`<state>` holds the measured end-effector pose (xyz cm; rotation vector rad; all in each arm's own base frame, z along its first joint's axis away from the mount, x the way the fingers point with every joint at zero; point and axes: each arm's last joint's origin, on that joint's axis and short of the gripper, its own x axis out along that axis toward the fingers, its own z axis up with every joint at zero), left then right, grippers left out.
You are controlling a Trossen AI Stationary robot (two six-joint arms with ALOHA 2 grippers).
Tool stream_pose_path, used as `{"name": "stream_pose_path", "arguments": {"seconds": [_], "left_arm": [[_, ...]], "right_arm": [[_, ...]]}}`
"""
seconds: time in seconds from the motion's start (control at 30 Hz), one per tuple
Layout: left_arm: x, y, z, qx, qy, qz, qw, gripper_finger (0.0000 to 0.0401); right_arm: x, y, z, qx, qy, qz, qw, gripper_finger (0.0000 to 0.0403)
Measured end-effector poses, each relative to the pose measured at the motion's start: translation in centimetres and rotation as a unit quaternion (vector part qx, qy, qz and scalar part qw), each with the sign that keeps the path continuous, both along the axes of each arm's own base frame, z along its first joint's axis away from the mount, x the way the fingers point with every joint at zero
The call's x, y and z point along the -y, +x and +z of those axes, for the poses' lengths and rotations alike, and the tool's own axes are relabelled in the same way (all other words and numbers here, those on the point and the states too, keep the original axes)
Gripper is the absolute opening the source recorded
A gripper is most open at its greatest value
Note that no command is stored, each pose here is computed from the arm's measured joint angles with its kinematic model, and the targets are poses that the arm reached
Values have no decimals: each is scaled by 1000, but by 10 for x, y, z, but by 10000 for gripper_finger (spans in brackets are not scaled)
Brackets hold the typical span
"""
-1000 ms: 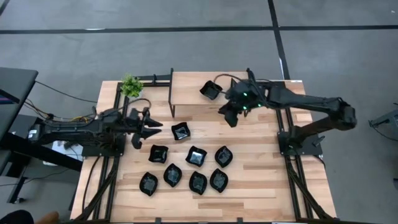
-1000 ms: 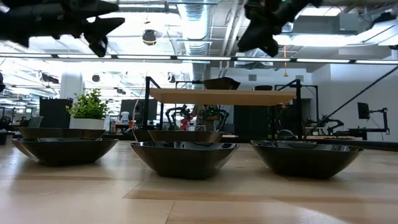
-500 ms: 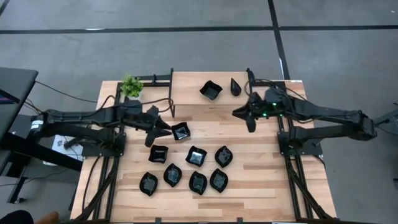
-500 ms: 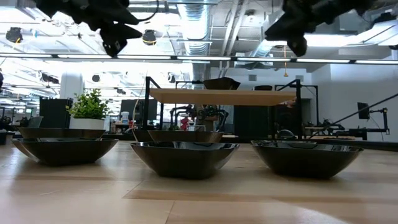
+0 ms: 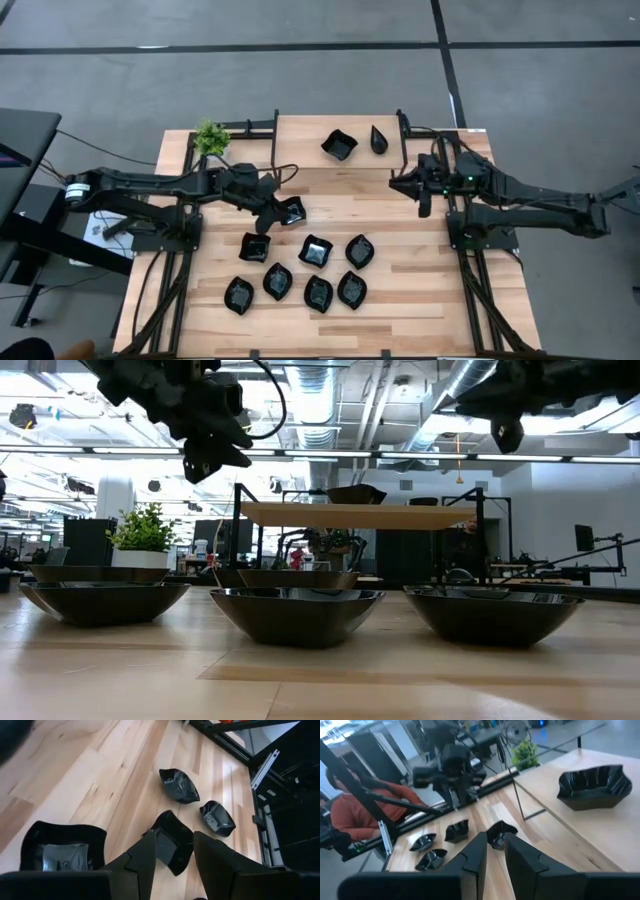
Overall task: Pick & Place Mini shaped plates
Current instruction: Stack the distorted square plate on top of the other distorted square plate on the shelf
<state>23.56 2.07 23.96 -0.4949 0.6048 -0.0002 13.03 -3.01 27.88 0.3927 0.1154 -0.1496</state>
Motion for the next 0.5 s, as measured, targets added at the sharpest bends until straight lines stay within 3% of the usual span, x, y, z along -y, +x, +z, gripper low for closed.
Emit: {"name": "stream_pose_path", "arguments": {"seconds": [0.37, 0.5], "left_arm": [[-2, 1, 4, 13, -21, 39, 999, 132], [3, -4, 1, -45, -19, 55, 997, 132]], "right_arm": [[-1, -3, -2, 0, 1, 0, 1000, 63], [-1, -4, -4, -12, 4, 0, 1000, 63]]}}
